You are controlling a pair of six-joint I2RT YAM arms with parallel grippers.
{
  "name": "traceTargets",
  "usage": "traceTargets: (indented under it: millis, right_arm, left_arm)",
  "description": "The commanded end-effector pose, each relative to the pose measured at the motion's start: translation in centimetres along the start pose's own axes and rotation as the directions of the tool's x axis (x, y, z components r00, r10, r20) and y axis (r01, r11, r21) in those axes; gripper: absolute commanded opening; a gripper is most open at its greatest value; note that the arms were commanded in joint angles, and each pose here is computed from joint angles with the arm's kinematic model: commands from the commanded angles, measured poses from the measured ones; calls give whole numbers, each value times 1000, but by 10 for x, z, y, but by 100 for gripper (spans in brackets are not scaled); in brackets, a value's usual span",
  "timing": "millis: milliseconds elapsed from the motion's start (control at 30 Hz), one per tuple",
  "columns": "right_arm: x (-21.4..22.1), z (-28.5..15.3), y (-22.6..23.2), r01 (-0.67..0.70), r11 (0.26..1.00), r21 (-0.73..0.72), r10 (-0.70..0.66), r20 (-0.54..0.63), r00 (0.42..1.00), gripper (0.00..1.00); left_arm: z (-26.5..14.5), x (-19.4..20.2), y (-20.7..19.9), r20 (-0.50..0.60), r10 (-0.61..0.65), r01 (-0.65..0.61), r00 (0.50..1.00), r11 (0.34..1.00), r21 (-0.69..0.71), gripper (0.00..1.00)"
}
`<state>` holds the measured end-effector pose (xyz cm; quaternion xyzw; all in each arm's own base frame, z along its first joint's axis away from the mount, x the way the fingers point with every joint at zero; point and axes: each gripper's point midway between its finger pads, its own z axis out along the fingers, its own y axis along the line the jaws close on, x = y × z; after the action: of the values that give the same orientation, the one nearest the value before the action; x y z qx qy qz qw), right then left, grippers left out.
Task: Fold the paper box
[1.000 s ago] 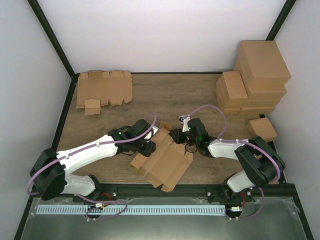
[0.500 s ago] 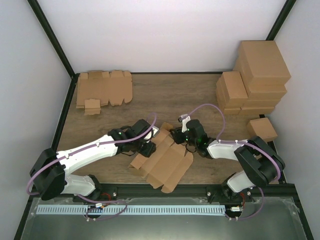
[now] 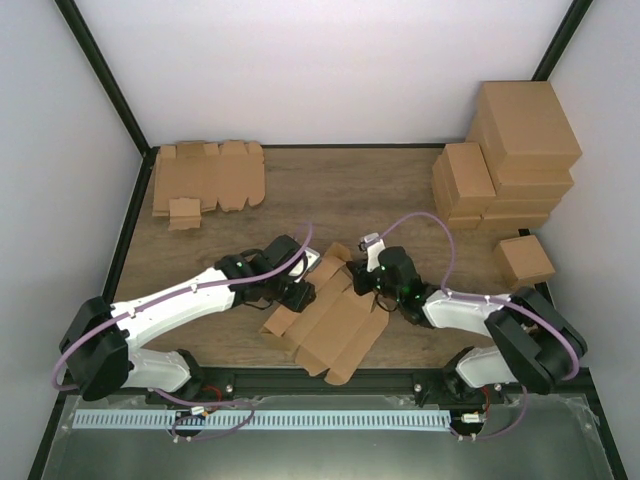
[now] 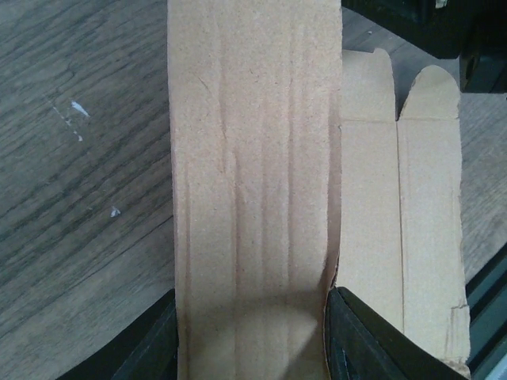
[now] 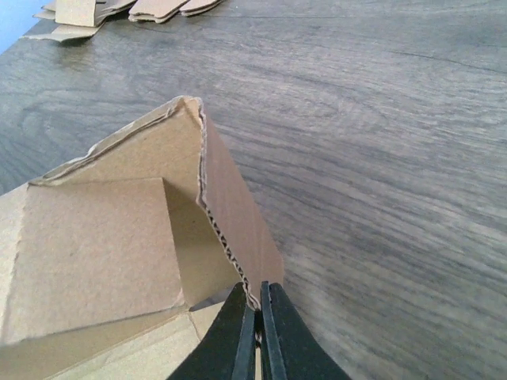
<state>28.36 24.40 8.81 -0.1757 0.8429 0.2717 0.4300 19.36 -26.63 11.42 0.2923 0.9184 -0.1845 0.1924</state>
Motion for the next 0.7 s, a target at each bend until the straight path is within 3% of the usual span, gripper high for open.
traceTargets:
  millis: [0,367,667]
  right_arm:
    - [-3,-10,8,46,999,19,-47,25,999,1]
    - [29,-20,-4,-24,997,72,28,-47,998,1]
    - [36,-32,12,-33,999,41,36,-67,997,1]
  left_arm:
    - [-12,-15,-14,42,-28,25,999,997,74,47]
    - [-16,-16,-5,50,-2,0,999,1000,25,47]
    - [-13,-16,0,52,-16,16,998,1000,-2,47]
